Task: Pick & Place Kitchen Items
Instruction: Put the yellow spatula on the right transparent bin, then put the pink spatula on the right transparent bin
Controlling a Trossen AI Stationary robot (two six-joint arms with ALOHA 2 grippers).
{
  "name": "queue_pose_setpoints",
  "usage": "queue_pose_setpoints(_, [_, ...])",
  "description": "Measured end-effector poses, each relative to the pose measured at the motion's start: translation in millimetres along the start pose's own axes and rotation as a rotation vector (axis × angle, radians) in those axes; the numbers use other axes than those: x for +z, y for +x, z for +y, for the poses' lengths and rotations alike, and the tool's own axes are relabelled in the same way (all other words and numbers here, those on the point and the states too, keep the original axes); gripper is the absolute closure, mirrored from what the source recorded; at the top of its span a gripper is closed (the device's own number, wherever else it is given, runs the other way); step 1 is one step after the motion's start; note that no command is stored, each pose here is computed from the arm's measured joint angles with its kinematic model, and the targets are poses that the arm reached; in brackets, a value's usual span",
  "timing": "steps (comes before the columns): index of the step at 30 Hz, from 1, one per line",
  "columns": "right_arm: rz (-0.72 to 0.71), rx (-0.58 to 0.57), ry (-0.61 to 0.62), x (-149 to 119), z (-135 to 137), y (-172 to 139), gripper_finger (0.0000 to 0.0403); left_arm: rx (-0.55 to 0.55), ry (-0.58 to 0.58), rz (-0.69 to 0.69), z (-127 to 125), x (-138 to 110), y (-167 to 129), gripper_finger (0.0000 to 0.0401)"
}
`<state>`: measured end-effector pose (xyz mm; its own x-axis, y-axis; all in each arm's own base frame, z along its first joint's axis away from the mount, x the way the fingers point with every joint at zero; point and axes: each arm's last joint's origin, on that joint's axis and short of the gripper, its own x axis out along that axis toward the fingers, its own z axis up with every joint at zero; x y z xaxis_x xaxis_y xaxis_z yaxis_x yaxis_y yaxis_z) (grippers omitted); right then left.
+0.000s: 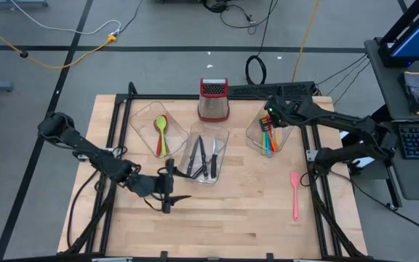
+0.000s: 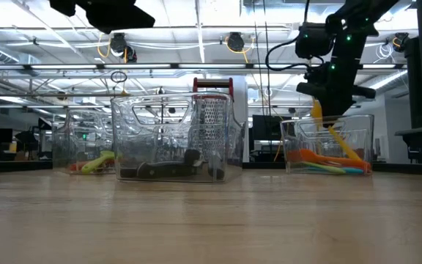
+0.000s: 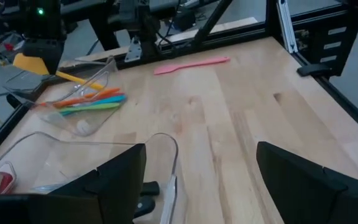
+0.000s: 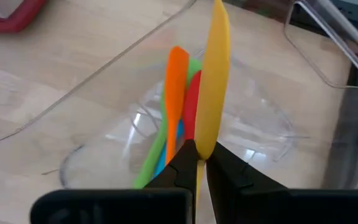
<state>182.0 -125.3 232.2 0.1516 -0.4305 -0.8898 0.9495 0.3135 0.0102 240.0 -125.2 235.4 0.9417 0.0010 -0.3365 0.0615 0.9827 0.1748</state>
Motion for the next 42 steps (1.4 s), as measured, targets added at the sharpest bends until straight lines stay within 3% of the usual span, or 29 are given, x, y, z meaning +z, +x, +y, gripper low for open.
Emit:
queue_pose_setpoints(10, [0.061, 0.082, 0.070, 9.5, -11.8, 5.9, 0.0393, 0.006, -0.006, 0.004, 1.5, -0.4, 0.8, 0.0093])
queue_pose_setpoints(15, [0.105, 0.122, 0.093, 10.7, -16.0, 7.1, 0.0373, 0.006, -0.012, 0.004, 1.6, -0.4, 0.9, 0.0093])
queue_pose_setpoints(29, [0.098, 0.130, 0.087, 11.9, -16.0, 7.6, 0.0357, 0.006, -0.015, 0.006, 1.6, -0.5, 0.9, 0.0093])
queue_pose_setpoints(36, [0.074, 0.154, 0.041, 13.1, -15.7, 4.8, 0.0356, 0.006, -0.019, 0.012, 1.6, -1.2, 0.9, 0.0093])
queue_pose_setpoints(42, [0.050, 0.269, -0.042, 5.2, -13.3, -17.1, 0.0377, 0.007, -0.019, 0.013, 1.8, -1.3, 1.0, 0.0093])
